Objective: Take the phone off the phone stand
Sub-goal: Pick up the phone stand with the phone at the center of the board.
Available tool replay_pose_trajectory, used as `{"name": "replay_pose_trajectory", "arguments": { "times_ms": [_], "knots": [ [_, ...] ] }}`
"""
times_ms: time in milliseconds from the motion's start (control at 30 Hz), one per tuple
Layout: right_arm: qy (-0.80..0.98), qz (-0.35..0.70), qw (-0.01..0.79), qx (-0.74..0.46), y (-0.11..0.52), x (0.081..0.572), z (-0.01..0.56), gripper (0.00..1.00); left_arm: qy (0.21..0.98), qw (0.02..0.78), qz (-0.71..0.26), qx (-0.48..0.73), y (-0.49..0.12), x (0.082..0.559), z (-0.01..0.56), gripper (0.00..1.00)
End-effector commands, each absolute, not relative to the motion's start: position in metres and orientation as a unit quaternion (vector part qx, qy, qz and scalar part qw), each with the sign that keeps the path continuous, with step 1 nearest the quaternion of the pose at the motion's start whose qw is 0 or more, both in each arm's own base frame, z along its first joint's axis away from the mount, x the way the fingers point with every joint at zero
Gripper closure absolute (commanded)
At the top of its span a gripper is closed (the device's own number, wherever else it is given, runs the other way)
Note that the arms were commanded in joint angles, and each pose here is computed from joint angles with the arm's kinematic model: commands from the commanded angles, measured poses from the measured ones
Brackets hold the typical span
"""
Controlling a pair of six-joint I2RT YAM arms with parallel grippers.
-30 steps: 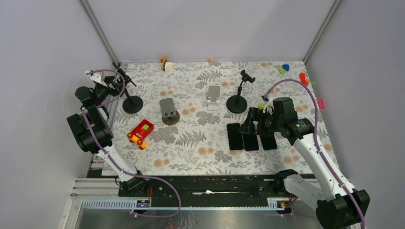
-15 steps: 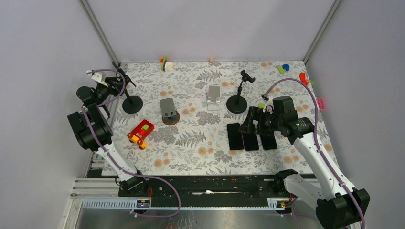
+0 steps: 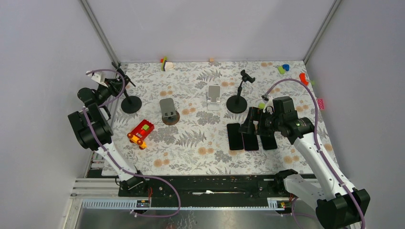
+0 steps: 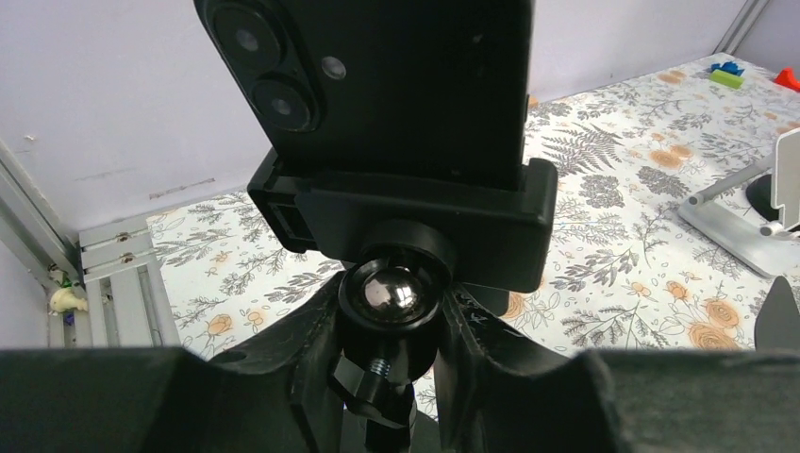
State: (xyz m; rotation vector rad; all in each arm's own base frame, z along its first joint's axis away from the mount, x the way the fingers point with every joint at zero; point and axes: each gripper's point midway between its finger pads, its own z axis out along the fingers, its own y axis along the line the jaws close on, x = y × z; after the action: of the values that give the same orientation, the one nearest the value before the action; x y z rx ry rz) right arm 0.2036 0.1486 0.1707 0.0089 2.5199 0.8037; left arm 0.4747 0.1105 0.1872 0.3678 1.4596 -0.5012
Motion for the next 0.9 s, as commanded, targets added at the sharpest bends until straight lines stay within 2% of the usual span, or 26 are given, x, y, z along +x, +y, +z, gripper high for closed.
{"name": "replay_pose_trajectory", "arguments": {
  "times_ms": [0, 200, 367, 433, 633, 867],
  "knots": [
    [0.916, 0.295, 0.27, -0.006, 0.147, 0.207, 0.186, 0.0, 0.612, 0.728, -0.224, 0.21, 0.102, 0.462, 0.21, 0.93],
    [0.916, 0.296, 0.271, -0.009, 0.147, 0.206, 0.186, 0.0, 0.608, 0.743, -0.189, 0.21, 0.095, 0.446, 0.206, 0.87],
    [0.915, 0.299, 0.269, -0.01, 0.149, 0.206, 0.187, 0.01, 0.604, 0.752, -0.18, 0.194, 0.094, 0.441, 0.218, 0.89],
    [0.915, 0.298, 0.271, -0.011, 0.148, 0.206, 0.187, 0.0, 0.603, 0.754, -0.181, 0.187, 0.094, 0.44, 0.225, 1.0],
    [0.915, 0.3, 0.271, -0.011, 0.148, 0.204, 0.187, 0.0, 0.599, 0.752, -0.221, 0.161, 0.085, 0.438, 0.242, 1.0],
    [0.914, 0.298, 0.274, -0.013, 0.147, 0.203, 0.183, 0.0, 0.586, 0.762, -0.225, 0.16, 0.063, 0.426, 0.261, 1.0]
  ]
}}
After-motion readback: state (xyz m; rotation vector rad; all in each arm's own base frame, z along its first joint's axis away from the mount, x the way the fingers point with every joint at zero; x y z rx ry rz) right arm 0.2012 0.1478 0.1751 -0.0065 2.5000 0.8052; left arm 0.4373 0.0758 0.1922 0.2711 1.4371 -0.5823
